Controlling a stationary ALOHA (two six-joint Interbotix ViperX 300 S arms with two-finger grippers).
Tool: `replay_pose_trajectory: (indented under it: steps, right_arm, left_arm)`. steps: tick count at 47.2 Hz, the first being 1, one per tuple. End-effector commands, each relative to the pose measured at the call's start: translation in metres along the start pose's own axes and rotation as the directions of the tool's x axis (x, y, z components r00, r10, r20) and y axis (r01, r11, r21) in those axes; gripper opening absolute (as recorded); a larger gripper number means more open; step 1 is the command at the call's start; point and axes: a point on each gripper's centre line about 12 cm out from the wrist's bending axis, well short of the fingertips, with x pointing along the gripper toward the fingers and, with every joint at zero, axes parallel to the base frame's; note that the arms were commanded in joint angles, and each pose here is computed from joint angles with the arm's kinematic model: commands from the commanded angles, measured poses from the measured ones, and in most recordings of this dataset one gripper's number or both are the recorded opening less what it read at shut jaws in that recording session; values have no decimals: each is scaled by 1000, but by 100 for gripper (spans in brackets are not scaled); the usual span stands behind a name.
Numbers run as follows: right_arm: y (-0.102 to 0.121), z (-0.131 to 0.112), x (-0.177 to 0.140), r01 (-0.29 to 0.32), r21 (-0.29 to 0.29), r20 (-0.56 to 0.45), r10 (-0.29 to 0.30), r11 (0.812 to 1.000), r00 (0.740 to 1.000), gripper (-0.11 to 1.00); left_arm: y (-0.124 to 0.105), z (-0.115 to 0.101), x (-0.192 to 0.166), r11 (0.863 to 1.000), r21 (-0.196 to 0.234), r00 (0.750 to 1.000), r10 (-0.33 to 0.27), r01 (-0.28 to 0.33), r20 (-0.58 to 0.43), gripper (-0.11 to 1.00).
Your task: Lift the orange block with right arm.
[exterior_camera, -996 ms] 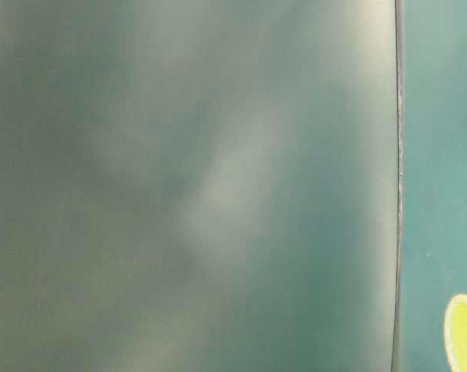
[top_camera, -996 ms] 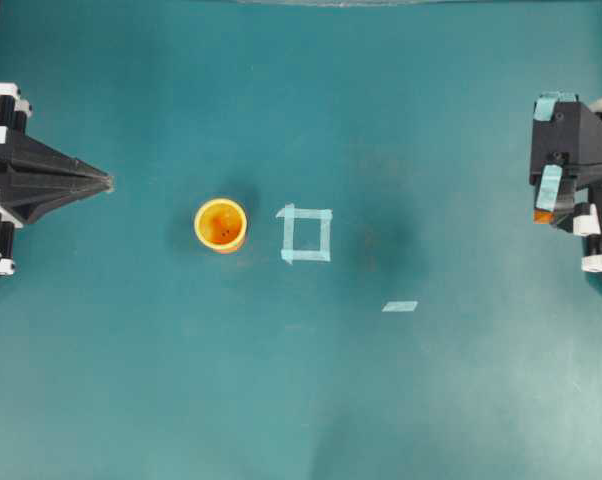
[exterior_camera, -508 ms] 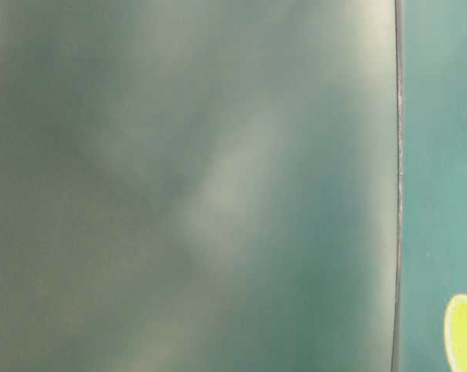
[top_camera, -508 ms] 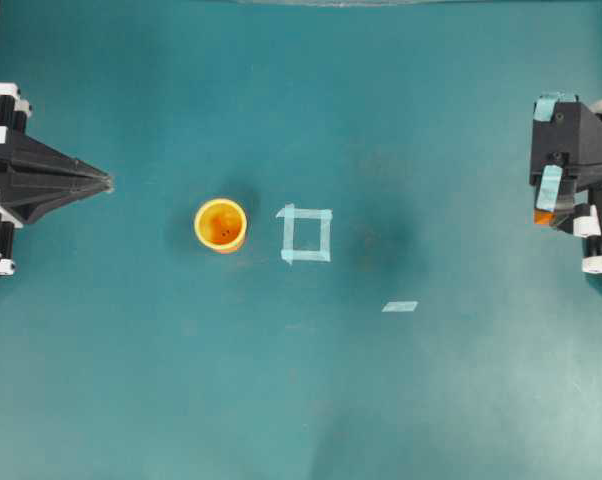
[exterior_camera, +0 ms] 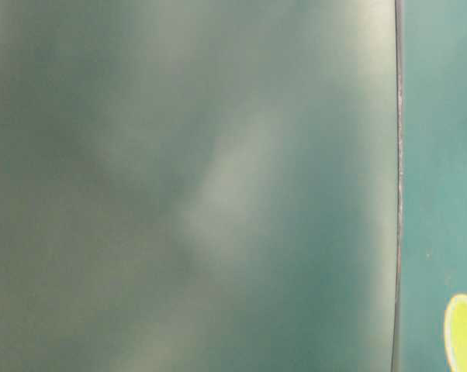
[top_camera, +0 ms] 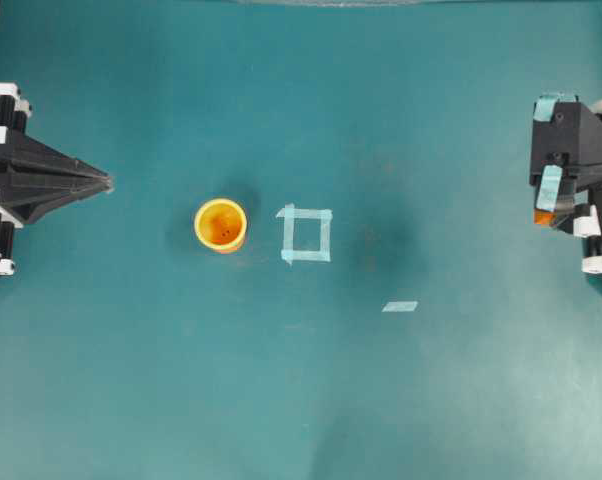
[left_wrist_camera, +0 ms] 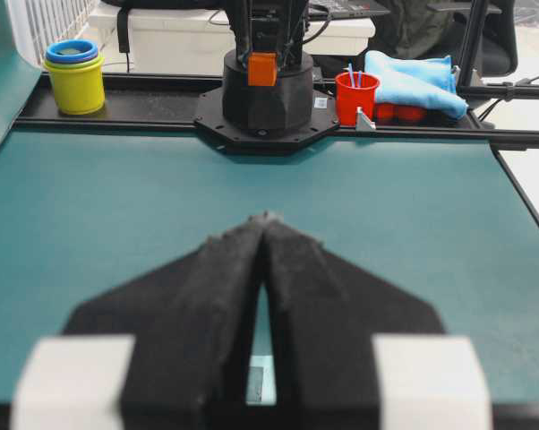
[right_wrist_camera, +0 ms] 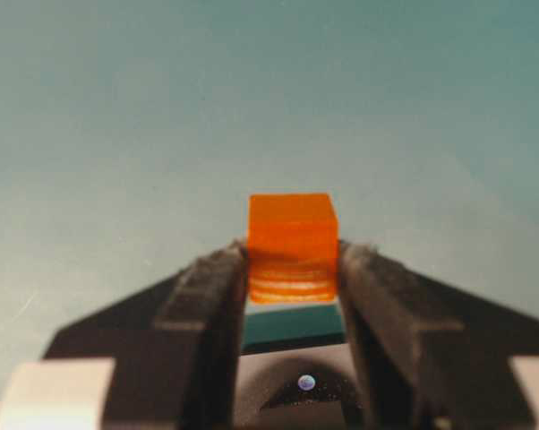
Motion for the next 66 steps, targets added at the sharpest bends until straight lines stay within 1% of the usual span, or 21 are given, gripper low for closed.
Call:
replay_pose_trajectory:
  steps: [1, 15, 66]
  right_arm:
    - [1, 5, -8, -7, 5, 28, 7, 1000, 1000, 40]
    - [1, 5, -8, -7, 5, 28, 7, 1000, 1000, 40]
    - [1, 5, -9, -7, 5, 30, 7, 1000, 1000, 40]
  left_arm:
    - [0, 12, 3, 1000, 2, 1000, 1, -1, 31, 1]
    - [0, 10, 3, 1000, 2, 1000, 1, -1, 15, 1]
    - [0, 10, 3, 1000, 2, 1000, 1, -1, 14, 1]
